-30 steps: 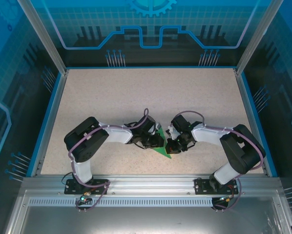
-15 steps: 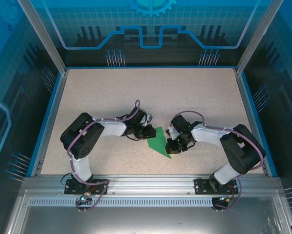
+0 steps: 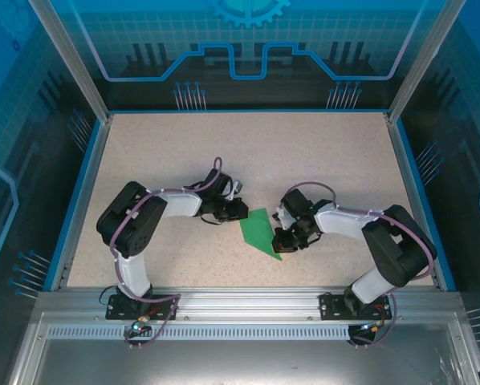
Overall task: Fold a paper plane with a square sheet of paper (fold left side to right side)
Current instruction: Fourth fold the wing at the center of the table.
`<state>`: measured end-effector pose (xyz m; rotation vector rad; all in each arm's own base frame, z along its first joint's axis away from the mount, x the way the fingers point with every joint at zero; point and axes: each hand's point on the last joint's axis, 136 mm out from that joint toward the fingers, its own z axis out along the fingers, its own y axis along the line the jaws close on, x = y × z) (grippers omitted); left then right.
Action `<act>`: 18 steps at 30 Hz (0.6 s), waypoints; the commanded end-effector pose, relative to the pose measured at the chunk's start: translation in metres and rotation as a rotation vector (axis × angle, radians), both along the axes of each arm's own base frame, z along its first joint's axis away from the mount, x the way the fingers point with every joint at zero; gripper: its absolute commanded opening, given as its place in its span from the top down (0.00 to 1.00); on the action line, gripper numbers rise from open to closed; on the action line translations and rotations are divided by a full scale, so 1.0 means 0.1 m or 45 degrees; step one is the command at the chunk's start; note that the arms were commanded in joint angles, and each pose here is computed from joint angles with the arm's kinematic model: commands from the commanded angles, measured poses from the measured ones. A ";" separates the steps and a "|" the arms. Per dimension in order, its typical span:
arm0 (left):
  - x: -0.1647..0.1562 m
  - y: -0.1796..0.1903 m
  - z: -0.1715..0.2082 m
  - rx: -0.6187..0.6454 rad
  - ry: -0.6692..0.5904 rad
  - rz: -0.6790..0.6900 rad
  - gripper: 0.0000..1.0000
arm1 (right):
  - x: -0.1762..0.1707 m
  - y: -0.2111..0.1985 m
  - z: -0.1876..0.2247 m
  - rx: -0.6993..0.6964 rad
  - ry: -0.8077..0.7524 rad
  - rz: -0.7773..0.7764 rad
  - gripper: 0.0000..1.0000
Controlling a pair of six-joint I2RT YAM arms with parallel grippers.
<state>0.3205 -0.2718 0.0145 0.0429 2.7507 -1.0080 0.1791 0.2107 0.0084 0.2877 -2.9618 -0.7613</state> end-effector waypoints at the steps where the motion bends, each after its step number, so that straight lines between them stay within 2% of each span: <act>1: 0.15 0.46 -0.22 0.186 -0.002 0.098 0.83 | -0.26 -0.34 -0.22 -0.215 0.096 -0.001 1.00; 5: 0.27 0.57 -0.06 0.184 -0.034 0.119 0.81 | -0.27 -0.25 -0.21 -0.173 0.100 0.003 1.00; 10: 0.36 0.66 0.35 0.134 -0.111 0.155 0.79 | -0.27 -0.08 -0.19 -0.067 0.104 -0.003 1.00; 13: 0.28 0.64 0.54 0.063 -0.129 0.175 0.73 | -0.24 0.12 -0.12 0.047 0.086 -0.012 1.00; 18: 0.00 0.50 0.60 -0.127 -0.069 0.229 0.60 | -0.09 0.36 0.09 0.203 0.010 -0.043 0.97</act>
